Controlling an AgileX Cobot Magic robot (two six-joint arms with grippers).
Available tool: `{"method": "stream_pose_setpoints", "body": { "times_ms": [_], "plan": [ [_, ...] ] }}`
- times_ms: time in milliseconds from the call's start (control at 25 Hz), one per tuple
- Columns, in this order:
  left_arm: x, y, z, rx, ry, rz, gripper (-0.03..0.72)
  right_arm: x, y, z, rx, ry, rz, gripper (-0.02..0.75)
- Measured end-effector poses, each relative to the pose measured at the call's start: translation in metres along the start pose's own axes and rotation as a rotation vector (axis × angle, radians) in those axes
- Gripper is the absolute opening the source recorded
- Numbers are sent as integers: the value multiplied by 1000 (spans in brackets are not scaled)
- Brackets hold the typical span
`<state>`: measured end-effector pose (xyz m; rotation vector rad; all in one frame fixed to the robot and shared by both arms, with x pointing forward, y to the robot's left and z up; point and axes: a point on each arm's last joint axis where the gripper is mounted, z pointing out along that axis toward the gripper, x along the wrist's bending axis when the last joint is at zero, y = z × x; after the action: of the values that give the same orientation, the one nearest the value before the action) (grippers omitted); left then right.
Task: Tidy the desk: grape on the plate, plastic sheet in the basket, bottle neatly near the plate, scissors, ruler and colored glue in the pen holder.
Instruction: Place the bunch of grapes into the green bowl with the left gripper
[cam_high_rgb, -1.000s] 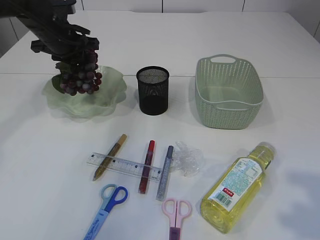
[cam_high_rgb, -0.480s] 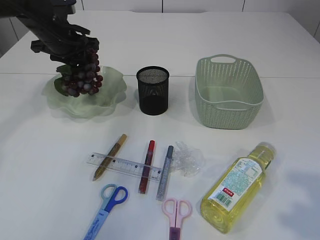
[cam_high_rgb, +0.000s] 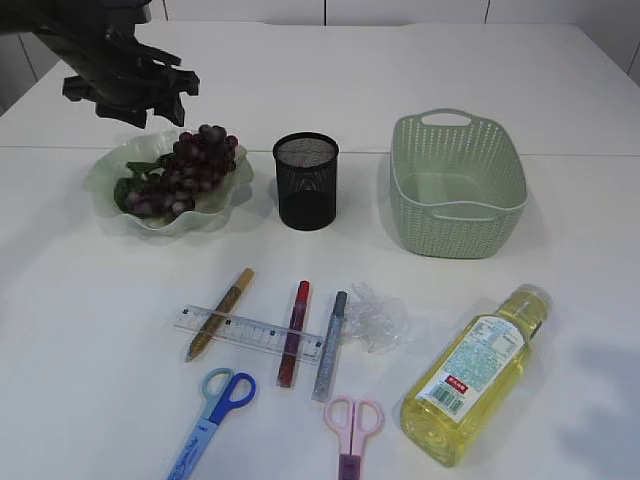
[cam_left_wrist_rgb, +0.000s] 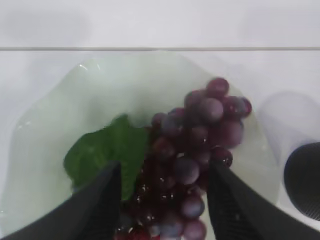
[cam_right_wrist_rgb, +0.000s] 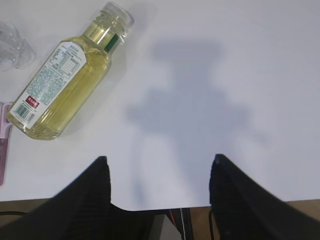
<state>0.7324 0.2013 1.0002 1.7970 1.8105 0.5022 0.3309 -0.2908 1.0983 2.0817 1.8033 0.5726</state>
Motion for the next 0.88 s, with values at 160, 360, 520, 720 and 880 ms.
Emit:
{"method": "stream_pose_setpoints", "body": {
  "times_ms": [160,360,520,720,880],
  "plan": [
    [0,1,0,-4,0,1,406,0,0,0,1,0,0,489],
    [1,0,0,2,11,12,405,0,0,0,2,-1,0,489],
    [3,-7,-1,80,31,13,405,0,0,0,2,-1,-13,489],
    [3,-6,-21,135,45,11,405,0,0,0,4,-1,-37,489],
    [1,8,-62,136,49,11,405,0,0,1,11,-1,-39,489]
  ]
}}
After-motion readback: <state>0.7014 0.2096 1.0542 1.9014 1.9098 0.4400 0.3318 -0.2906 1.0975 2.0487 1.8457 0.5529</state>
